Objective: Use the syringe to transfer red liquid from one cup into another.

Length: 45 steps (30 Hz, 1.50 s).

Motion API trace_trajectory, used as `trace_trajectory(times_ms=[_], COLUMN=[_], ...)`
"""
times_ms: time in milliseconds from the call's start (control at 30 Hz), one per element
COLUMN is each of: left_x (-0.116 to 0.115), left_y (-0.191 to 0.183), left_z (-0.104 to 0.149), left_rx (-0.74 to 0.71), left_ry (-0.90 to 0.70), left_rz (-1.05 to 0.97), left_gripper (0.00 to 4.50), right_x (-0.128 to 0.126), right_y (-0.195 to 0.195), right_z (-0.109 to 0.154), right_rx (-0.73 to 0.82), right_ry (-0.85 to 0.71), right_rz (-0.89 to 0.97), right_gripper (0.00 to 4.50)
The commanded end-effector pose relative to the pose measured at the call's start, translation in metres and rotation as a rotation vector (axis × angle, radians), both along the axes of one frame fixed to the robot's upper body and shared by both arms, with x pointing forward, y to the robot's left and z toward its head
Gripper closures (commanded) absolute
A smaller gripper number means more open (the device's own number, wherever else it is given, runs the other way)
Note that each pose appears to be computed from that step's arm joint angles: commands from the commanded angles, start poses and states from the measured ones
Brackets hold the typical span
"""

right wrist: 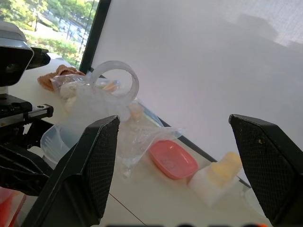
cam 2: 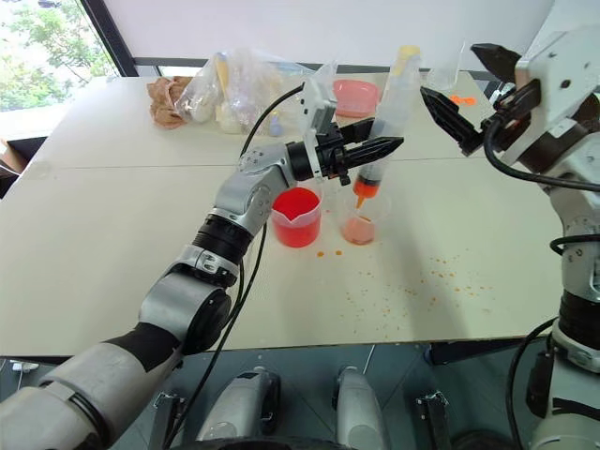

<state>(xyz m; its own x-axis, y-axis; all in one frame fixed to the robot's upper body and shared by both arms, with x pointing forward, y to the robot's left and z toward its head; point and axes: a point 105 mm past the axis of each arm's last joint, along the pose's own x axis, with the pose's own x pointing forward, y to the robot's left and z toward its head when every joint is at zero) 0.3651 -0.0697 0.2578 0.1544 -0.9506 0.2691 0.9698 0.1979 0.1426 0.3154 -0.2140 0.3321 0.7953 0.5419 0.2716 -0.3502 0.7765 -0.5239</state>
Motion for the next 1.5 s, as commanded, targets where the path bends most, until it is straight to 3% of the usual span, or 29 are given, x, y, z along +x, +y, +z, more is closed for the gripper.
trace_trajectory(times_ms=[33, 433, 533, 700, 733, 1067, 1500], left_x=[-0.016, -0.019, -0.017, -0.017, -0.017, -0.017, -0.020], left_y=[-0.015, -0.022, -0.023, -0.023, -0.023, -0.021, -0.003], left_z=[0.004, -0.005, -0.005, 0.000, 0.000, 0.016, 0.068], left_rx=[0.028, 0.054, 0.052, 0.036, 0.033, -0.022, -0.113], left_ry=[-0.077, -0.084, -0.083, -0.087, -0.087, -0.088, -0.179], left_rz=[-0.069, -0.082, -0.076, -0.073, -0.073, -0.068, -0.049], left_gripper=[3.01, 3.01, 3.01, 3.01, 3.01, 3.01, 3.01], right_x=[-0.002, -0.002, -0.001, -0.002, -0.002, -0.003, -0.002], right_y=[0.013, 0.022, 0.026, 0.028, 0.029, 0.032, 0.052], right_z=[0.010, 0.009, 0.008, 0.006, 0.006, -0.012, -0.049], right_rx=[-0.026, -0.042, -0.046, -0.051, -0.051, -0.072, 0.014], right_ry=[-0.055, -0.042, -0.045, -0.037, -0.035, 0.046, 0.166], right_rz=[0.054, 0.103, 0.116, 0.131, 0.132, 0.151, 0.222], right_gripper=[0.65, 0.65, 1.57, 4.25, 4.47, 4.47, 4.47])
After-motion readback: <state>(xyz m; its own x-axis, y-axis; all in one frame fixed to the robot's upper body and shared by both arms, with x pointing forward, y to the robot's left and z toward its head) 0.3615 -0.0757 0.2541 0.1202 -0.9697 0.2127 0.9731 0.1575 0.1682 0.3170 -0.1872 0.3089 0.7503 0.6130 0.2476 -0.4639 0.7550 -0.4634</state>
